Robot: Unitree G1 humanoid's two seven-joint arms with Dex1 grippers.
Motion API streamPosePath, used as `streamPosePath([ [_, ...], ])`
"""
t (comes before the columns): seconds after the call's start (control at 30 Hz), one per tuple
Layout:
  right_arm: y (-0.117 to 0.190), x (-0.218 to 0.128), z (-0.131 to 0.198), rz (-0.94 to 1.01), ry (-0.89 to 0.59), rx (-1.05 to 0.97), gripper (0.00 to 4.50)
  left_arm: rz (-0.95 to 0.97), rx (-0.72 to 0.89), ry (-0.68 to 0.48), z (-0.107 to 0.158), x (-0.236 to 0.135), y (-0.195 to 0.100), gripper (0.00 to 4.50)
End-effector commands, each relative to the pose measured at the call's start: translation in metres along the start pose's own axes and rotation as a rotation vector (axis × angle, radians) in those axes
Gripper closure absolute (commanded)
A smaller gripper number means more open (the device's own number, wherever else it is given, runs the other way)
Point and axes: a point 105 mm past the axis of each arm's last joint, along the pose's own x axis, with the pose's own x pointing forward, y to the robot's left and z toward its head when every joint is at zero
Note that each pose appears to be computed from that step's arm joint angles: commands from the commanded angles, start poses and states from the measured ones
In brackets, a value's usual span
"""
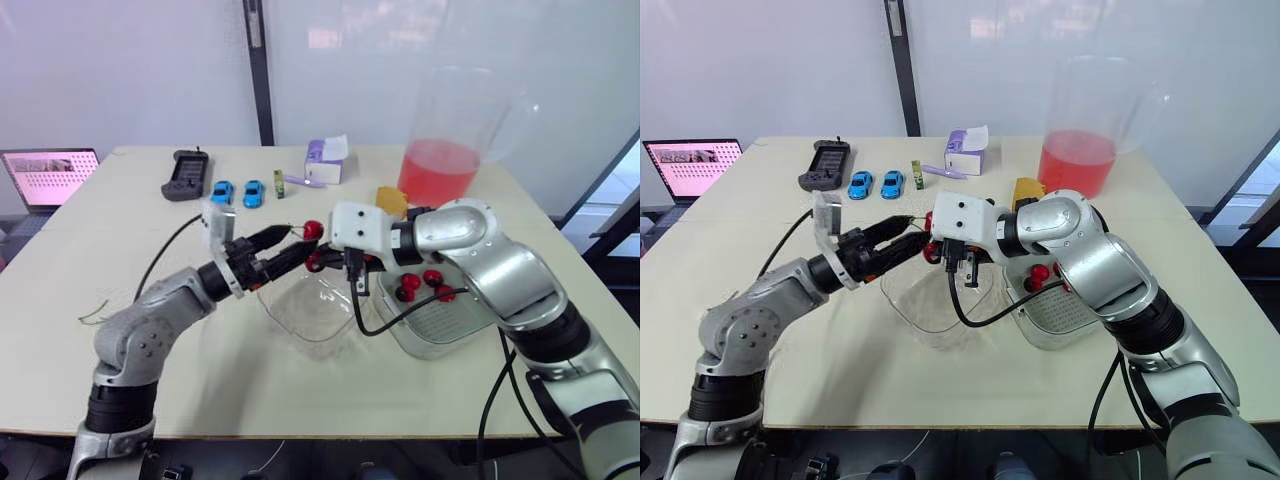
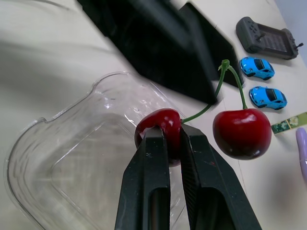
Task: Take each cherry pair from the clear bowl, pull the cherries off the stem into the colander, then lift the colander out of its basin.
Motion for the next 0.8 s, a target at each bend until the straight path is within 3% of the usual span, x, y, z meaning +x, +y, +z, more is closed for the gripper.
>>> streamPosePath([
  [0.03,-0.006,-0.005,0.014,-0.023,-0.032,-0.041,4.50,0.016,0.106,-0.026,0.008,0.002,-0.001,0.00],
  [0.27,-0.005,-0.005,0.013,-0.018,-0.026,-0.034,4.50,0.089,0.159,-0.089,0.018,0.005,0.011,0.00],
  [0.8,-0.006,-0.005,0.011,-0.018,-0.019,-0.027,4.50,0.041,0.166,-0.115,0.022,0.006,-0.001,0.00],
])
